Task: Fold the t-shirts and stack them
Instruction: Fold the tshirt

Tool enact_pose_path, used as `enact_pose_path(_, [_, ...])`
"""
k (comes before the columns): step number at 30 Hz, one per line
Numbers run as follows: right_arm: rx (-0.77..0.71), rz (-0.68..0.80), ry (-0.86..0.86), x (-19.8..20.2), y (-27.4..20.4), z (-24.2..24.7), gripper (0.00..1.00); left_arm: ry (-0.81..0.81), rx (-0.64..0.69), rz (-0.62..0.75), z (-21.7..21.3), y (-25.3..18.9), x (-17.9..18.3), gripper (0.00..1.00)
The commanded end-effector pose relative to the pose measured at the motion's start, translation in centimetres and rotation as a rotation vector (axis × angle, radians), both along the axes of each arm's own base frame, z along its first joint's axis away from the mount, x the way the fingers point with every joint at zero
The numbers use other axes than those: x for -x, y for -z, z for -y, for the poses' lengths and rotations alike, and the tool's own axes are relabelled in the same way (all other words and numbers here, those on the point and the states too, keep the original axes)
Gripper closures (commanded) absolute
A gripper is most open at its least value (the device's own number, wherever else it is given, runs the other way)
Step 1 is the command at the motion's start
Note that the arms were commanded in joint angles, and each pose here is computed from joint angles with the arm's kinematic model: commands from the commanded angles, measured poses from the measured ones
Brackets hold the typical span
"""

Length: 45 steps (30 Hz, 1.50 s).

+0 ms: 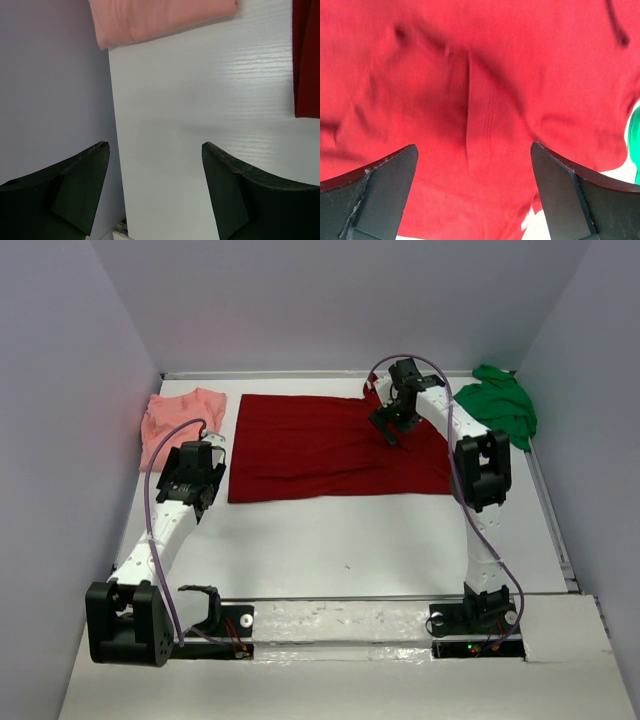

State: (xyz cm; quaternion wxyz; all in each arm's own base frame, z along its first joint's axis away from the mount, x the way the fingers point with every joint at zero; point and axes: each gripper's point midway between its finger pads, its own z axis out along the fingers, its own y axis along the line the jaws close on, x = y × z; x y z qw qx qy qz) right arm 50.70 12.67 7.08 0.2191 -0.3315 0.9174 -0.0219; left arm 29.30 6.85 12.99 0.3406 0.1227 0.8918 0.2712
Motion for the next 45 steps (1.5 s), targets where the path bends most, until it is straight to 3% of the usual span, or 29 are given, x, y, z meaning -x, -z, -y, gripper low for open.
enact_pose_path(1, [0.027, 0.14, 0.0, 0.1, -5.2, 1.3, 0.02, -0.002, 0.014, 0.043, 0.2, -1.4, -0.4, 0.13])
enact_pose_path(6, [0.046, 0.112, 0.02, 1.2, -4.2, 2.8, 0.12, 0.007, 0.023, 0.054, 0.4, -1.5, -0.3, 0.13])
enact_pose_path(7, [0.047, 0.112, 0.03, 1.2, -4.2, 3.3, 0.17, 0.009, 0.024, 0.054, 0.4, -1.5, -0.3, 0.13])
enact_pose_path(8, [0.049, 0.11, 0.031, 1.2, -4.1, 3.3, 0.31, 0.009, 0.024, 0.054, 0.4, -1.5, -0.2, 0.12])
enact_pose_path(13, [0.055, 0.092, 0.032, 1.3, -3.3, 3.4, 0.55, 0.008, 0.02, 0.057, 0.4, -1.5, 0.0, 0.12])
enact_pose_path(32, [0.037, -0.023, 0.022, 2.3, 1.6, 3.2, 0.63, 0.011, 0.015, 0.041, 0.4, -1.0, -0.2, 0.12])
enact_pose_path(45, [0.033, -0.051, 0.022, 2.3, 3.0, 3.0, 0.64, 0.008, 0.009, 0.027, 0.3, -0.7, -0.2, 0.12])
